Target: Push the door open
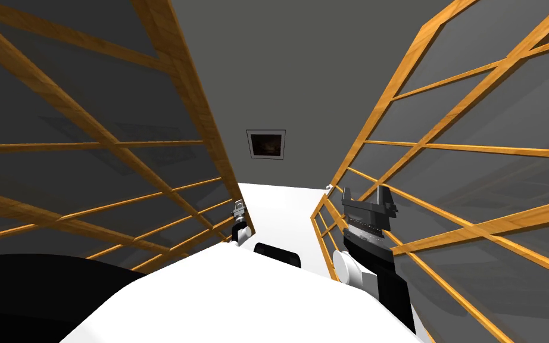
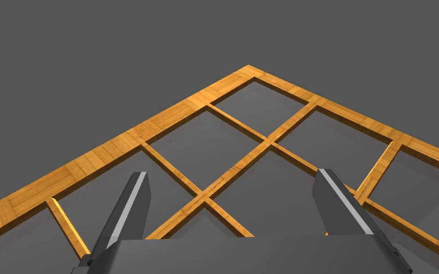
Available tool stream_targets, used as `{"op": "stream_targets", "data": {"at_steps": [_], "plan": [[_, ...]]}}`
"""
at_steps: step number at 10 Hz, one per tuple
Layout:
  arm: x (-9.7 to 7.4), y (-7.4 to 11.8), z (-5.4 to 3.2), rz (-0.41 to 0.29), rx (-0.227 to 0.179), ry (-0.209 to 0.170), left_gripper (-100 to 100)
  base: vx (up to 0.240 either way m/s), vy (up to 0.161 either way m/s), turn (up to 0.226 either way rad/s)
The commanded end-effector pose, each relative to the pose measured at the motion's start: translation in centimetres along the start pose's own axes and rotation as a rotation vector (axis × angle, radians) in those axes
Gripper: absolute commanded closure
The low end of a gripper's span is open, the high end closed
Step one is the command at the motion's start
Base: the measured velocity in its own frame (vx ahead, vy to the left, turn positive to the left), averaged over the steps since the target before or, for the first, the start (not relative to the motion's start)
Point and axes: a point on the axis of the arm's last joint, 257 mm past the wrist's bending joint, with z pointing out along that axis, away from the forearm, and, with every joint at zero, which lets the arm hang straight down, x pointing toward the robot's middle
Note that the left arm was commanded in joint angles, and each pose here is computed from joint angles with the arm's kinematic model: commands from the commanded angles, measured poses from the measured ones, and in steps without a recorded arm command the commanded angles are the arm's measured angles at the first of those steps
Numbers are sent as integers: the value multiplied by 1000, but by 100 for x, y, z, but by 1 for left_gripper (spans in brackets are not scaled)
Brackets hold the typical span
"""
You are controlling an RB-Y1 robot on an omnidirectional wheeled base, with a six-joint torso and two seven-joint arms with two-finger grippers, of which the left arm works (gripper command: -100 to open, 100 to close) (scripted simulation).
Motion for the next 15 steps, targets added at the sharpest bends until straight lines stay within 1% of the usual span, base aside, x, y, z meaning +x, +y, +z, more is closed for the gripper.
{"op": "stream_targets", "data": {"at_steps": [1,6,8,10,11,12,13,14,15], "plan": [[9,-272,36,5,60,10,100,100,20,-66],[-19,-564,37,-8,147,0,100,102,21,-46],[-48,-737,15,-17,203,-9,100,147,40,-70],[-48,-737,15,-17,203,-9,100,80,33,6],[-70,-832,-7,-24,235,-15,100,79,21,-62],[-87,-893,-27,-29,257,-20,100,148,30,-73],[-119,-816,-34,-28,234,-26,100,68,14,-1],[-100,-1002,0,-22,270,-20,100,134,35,37],[-96,-1039,7,-21,277,-19,100,163,61,47]]}}
